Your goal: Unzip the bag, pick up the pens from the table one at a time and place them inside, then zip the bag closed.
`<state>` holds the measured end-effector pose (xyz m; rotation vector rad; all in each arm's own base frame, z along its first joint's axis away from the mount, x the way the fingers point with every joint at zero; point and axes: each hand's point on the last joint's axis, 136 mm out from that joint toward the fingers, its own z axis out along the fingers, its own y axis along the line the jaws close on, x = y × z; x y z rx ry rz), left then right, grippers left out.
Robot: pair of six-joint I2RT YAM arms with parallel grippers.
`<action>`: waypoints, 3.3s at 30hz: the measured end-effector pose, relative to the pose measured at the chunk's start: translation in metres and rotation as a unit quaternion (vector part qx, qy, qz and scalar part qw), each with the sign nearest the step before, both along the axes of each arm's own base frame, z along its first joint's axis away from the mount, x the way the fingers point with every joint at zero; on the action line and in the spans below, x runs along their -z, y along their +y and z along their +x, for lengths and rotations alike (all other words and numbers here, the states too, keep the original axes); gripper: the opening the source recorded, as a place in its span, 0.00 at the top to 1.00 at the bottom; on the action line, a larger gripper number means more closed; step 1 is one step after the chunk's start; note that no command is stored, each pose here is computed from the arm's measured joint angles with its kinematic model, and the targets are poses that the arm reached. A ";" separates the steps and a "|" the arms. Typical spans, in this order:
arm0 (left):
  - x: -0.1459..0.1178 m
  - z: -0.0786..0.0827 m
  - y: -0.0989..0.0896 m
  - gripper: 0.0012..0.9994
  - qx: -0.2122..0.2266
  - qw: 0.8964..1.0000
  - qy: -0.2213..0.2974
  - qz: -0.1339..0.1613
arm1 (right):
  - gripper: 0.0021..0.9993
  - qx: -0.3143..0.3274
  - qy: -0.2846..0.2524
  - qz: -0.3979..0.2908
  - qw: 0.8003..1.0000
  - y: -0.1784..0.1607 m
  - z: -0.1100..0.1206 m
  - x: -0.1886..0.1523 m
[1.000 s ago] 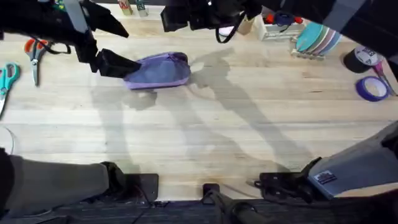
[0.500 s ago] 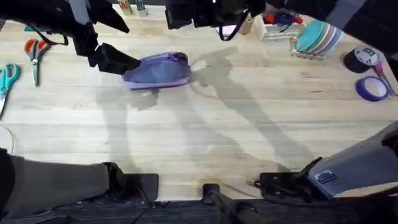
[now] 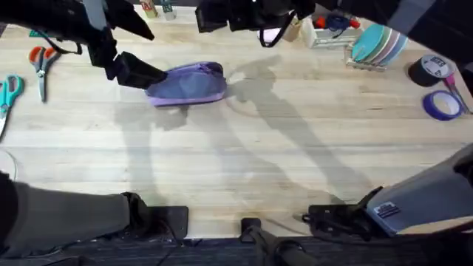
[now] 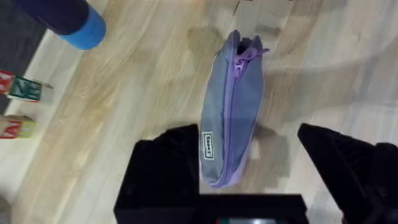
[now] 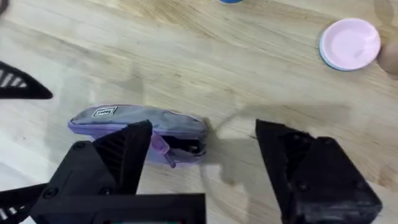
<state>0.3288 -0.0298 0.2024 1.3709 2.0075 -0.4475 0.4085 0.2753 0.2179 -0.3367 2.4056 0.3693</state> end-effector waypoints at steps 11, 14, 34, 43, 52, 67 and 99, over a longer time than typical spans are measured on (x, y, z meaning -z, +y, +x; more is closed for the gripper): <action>0.055 0.018 -0.021 0.01 0.049 0.997 0.059 -0.010 | 0.00 0.003 0.000 0.000 1.000 -0.003 0.002 0.000; 0.068 0.022 -0.028 0.01 0.062 0.996 0.067 -0.011 | 0.00 0.006 0.000 0.000 1.000 -0.005 0.003 0.000; 0.094 0.030 -0.033 0.95 0.077 0.994 0.080 -0.004 | 0.00 0.007 0.001 -0.001 1.000 -0.006 0.003 0.000; 0.094 0.030 -0.033 0.96 0.077 0.994 0.080 -0.003 | 0.00 -0.007 0.018 -0.029 0.999 -0.022 -0.017 -0.005; 0.094 0.030 -0.033 0.96 0.077 0.994 0.080 -0.003 | 0.00 -0.024 0.053 -0.067 0.996 -0.056 -0.067 -0.026; 0.094 0.030 -0.033 0.96 0.077 0.994 0.080 -0.003 | 0.00 0.025 0.097 -0.114 0.988 -0.067 -0.110 0.013; 0.095 0.029 -0.033 0.96 0.077 0.994 0.084 -0.004 | 0.01 -0.005 -0.009 0.040 0.999 0.052 -0.106 0.053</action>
